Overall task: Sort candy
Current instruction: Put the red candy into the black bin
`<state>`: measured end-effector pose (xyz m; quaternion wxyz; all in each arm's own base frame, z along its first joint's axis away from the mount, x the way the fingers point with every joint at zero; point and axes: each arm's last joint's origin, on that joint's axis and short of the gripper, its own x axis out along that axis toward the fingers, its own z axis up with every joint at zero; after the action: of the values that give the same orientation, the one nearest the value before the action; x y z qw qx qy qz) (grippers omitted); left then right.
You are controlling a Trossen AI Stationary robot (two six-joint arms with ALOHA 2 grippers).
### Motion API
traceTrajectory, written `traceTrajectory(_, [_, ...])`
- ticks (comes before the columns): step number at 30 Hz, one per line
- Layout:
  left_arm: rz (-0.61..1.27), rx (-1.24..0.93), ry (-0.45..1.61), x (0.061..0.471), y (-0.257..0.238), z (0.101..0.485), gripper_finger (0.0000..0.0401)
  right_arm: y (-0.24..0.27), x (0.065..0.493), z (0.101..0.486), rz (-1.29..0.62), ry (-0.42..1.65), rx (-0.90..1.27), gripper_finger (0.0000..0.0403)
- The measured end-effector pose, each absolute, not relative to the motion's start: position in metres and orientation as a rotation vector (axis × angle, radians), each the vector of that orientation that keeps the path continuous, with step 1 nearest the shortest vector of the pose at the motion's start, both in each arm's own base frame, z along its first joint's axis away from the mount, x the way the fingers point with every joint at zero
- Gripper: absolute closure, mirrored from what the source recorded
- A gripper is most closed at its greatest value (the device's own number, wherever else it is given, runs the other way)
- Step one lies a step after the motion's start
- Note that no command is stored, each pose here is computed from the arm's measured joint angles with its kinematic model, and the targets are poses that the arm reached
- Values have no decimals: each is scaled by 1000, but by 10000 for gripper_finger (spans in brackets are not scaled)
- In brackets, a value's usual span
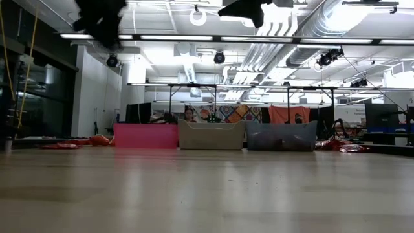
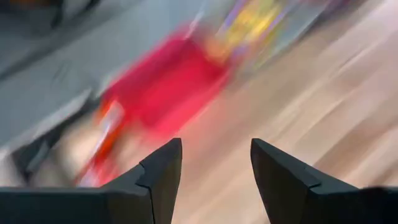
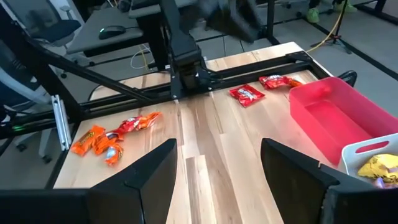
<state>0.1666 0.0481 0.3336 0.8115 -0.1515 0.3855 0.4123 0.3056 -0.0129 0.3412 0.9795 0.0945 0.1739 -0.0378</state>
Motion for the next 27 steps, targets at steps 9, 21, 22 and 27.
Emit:
traceTrajectory(9, [868,-456,1407,166,84,261,221,-16,305,339,-88,373,192,176])
traceTrajectory(21, [772,-487,1721,167,116,176,221,-16,302,334,-102,432,235,176])
traceTrajectory(22, [767,-491,1738,166,118,172,221,-16,302,333,-103,434,237,176])
traceTrajectory(27, [782,-524,1740,162,130,153,221,-16,302,333,-104,444,237,176])
